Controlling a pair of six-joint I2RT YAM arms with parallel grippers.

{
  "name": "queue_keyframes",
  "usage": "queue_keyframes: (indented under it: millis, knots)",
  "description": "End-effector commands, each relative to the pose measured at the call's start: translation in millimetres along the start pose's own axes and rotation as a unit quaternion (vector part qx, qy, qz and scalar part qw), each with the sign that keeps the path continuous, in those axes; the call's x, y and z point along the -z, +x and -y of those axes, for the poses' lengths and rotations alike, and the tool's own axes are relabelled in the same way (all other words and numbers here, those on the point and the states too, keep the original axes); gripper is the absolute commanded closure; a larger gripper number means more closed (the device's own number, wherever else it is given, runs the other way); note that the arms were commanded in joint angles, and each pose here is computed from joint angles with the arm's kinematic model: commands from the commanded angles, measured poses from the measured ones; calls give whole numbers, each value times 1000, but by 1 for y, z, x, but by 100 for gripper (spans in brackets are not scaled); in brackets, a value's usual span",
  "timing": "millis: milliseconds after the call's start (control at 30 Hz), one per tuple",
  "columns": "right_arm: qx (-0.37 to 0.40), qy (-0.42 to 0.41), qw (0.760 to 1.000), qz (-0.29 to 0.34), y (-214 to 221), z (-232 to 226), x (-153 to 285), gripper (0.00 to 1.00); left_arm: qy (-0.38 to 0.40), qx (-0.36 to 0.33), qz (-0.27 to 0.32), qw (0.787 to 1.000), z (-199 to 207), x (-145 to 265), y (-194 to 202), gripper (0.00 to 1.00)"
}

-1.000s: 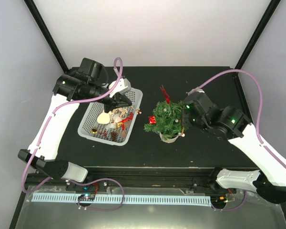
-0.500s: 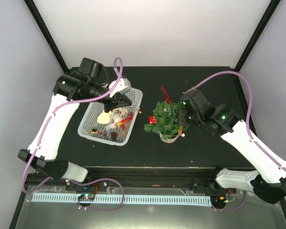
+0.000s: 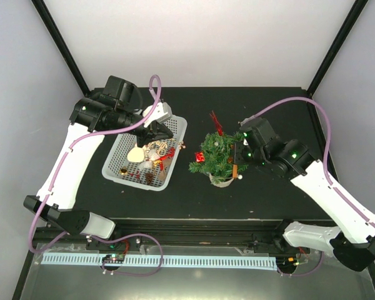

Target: Decorate the small christmas tree

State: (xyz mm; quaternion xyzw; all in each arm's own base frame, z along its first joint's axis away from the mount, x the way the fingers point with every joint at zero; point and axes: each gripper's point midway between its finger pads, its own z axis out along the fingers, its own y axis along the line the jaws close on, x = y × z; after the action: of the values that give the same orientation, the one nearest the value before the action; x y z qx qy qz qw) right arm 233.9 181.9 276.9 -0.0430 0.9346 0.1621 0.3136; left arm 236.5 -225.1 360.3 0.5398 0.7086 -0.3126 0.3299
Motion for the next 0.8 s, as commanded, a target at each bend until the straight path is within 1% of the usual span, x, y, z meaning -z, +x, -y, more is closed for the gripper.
queue_keyframes:
  millis: [0,300,333,400,433,467,500,567,667,733,767]
  knots:
    - [5,-6,1000,4,0,2,2,93,-1,-9,8,1000,-1,-2,-6,99]
    - [8,-4,1000,-3,1,4,-7,92,0,-7,7,1000,-2,-4,-5,98]
    - [8,-3,1000,-2,1,5,-7,89,0,-7,7,1000,-2,-4,-5,98]
    - [7,-1,1000,-1,-1,6,-5,69,1,-7,6,1000,-2,-4,-4,98]
    - [6,3,1000,0,-2,8,-4,61,1,-7,5,1000,-2,-4,-4,98]
    - [6,7,1000,4,-3,10,-1,56,1,-7,4,1000,-2,-4,-3,98]
    - [5,12,1000,6,-5,12,1,53,1,-7,4,1000,-2,-4,-3,98]
    - [6,17,1000,12,-7,14,7,51,1,-8,4,1000,-2,-5,-3,98]
    - [4,29,999,18,-9,20,14,50,1,-8,4,1000,-3,-5,-3,98]
    - [1,44,999,23,-10,27,18,52,1,-7,3,1000,-4,-6,-2,98]
    - [0,47,999,23,-10,29,20,55,2,-6,2,1000,-4,-6,-2,99]
